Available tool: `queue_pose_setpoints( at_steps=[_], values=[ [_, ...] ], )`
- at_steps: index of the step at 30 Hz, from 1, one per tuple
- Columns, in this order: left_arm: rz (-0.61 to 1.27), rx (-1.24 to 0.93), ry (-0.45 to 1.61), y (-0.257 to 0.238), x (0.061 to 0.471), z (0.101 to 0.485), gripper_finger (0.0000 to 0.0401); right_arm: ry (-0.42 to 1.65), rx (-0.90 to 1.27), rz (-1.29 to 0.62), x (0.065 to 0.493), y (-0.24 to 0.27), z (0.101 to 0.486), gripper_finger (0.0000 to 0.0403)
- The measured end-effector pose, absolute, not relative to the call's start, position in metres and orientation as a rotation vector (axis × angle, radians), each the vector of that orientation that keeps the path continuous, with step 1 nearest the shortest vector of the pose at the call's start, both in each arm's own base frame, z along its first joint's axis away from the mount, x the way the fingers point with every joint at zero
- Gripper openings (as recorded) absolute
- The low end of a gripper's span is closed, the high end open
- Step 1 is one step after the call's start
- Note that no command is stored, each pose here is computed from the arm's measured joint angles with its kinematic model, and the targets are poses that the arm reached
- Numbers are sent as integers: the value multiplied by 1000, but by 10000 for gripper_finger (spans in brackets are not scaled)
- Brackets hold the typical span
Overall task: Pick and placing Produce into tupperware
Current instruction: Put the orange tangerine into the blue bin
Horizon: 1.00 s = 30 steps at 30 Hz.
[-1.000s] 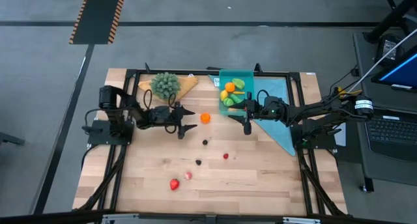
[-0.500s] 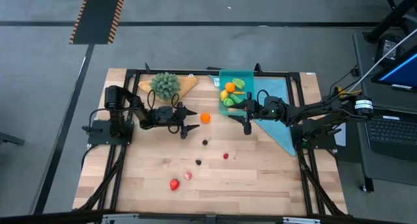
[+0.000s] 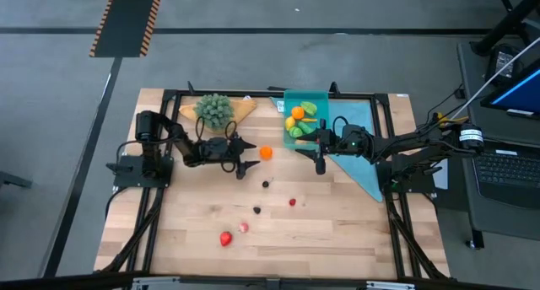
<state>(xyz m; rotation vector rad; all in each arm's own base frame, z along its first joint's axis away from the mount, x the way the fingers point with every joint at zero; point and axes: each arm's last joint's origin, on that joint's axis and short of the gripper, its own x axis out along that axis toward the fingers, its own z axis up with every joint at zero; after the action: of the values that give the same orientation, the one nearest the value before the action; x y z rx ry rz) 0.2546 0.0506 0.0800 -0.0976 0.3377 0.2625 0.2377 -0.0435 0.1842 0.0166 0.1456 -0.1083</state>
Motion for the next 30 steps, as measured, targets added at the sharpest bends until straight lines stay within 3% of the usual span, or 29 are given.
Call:
queue_pose_setpoints(
  at_steps=[14, 30],
  values=[
    [286, -92, 407, 64, 295, 58, 309, 145, 13, -89, 239, -39, 184, 213],
    [276, -71, 397, 65, 299, 59, 309, 140, 10, -89, 239, -39, 185, 213]
  ],
)
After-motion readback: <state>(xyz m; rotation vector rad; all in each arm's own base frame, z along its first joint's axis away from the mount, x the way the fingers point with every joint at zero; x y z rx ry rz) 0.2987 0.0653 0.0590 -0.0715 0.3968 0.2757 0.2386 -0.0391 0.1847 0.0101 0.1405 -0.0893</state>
